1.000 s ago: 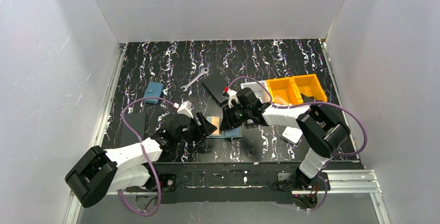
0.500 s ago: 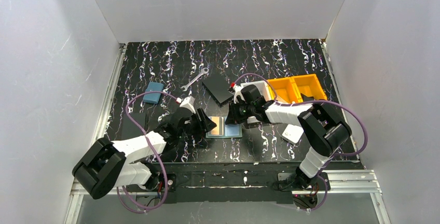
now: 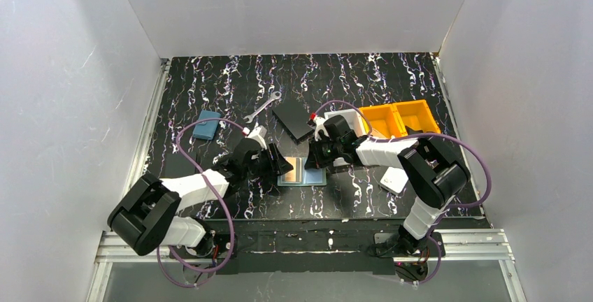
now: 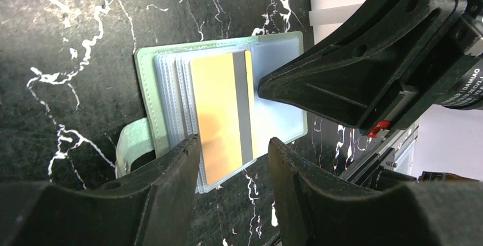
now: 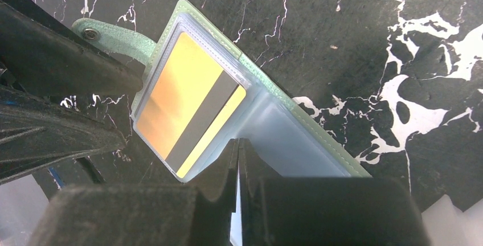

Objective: Take the credit cards out of the card holder
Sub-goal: Remove the credit card from the card holder.

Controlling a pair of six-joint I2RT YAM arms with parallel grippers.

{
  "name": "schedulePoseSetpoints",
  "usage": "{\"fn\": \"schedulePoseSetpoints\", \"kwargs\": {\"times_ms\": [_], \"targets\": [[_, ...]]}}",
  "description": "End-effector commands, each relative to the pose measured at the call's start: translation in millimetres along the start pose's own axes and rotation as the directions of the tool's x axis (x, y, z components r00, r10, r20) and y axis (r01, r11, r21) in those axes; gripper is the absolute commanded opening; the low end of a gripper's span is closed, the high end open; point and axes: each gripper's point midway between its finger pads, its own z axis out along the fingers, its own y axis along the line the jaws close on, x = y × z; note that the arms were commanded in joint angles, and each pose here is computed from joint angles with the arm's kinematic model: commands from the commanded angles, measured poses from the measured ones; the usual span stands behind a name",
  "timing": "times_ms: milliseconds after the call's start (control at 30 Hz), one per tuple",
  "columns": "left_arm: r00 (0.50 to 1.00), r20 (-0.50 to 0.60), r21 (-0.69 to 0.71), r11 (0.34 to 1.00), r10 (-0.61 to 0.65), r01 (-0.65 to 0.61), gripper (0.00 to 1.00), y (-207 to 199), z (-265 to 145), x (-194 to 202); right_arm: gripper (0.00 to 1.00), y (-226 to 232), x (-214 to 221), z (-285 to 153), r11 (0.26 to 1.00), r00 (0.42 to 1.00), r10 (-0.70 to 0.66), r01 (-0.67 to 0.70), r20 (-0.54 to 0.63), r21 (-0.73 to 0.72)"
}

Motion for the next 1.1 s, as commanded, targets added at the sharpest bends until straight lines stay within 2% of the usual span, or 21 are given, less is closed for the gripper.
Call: {"fn": "schedulePoseSetpoints", "kwargs": {"times_ms": [0,300,933,1067], "targets": [[0.999,-0.019,0.041,0.999,0.028,-0.027,0.46,-13,3,-7,0.08,-5,-4,5,1.0,1.0,-0.011,0.011,-0.003,0.025],[0.999,-0.047,0.048,0.999,0.023,-0.021,0.45,-13,4,-2,0.06,-15,3,11,0.998,0.999,0.003,-0.001,-0.041,0.063],[0.993,-0.113,-0.017,1.0,0.023,-0.025,0.51,-1,8,5,0.07,-15,2,8,0.998,0.999,-0.005,0.007,-0.034,0.067],[0.99,-0.135,0.006,1.0,0.03,-0.03,0.51,-6,8,8,0.07,-14,-1,6,0.997,1.0,-0.015,0.017,-0.023,0.07]]}}
